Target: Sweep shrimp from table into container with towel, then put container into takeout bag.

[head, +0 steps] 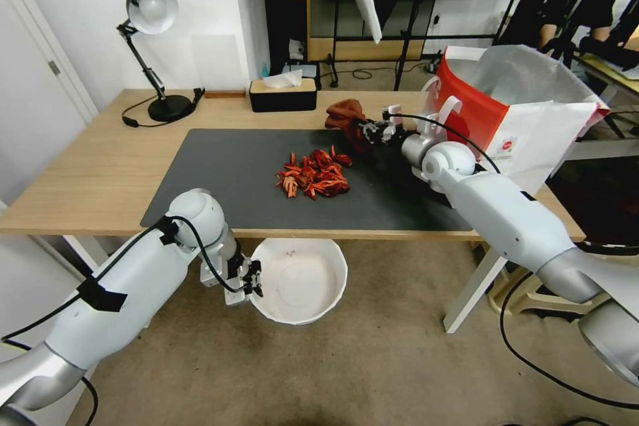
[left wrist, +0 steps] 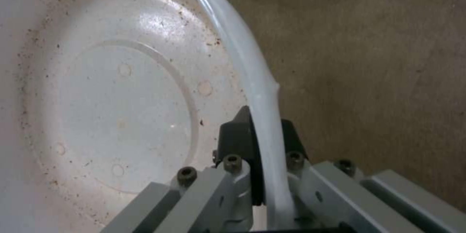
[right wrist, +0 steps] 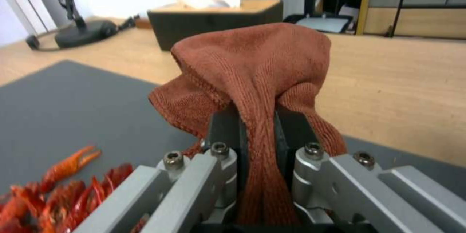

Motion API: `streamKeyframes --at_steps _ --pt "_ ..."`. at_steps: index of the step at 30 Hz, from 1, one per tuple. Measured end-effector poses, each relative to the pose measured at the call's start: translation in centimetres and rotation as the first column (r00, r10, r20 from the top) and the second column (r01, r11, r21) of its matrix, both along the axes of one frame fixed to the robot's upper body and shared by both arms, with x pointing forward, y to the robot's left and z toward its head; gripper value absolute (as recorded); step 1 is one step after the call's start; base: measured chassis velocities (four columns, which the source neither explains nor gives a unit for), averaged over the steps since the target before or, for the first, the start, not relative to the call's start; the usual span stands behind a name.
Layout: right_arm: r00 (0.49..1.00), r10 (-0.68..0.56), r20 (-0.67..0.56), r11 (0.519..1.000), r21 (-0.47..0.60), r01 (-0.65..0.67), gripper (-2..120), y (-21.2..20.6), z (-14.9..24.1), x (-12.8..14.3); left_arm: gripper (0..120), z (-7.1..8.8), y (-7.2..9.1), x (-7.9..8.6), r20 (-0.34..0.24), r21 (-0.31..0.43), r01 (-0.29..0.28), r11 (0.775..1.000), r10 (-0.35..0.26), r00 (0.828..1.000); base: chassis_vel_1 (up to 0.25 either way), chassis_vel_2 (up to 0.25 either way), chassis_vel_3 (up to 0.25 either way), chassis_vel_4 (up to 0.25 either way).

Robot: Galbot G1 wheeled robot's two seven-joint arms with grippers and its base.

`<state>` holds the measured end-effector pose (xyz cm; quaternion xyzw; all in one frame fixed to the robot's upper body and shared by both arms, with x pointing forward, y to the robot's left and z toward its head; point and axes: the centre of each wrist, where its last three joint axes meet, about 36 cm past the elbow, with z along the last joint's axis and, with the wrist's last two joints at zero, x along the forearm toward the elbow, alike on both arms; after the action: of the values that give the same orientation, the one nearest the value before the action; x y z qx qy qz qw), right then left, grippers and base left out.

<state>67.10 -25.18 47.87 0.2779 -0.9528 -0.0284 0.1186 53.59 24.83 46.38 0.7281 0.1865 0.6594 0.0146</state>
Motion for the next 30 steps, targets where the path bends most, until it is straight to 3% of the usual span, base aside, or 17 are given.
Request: streamKeyframes --at_steps 30 --pt "0.995 0.035 -0.091 0.993 -0.112 -0.045 7 0.7 -3.2 -1.3 0 0.1 -0.2 -0.1 0.001 -0.018 -0.002 1.000 0.002 1.000 0.000 0.000 0.000 0.000"
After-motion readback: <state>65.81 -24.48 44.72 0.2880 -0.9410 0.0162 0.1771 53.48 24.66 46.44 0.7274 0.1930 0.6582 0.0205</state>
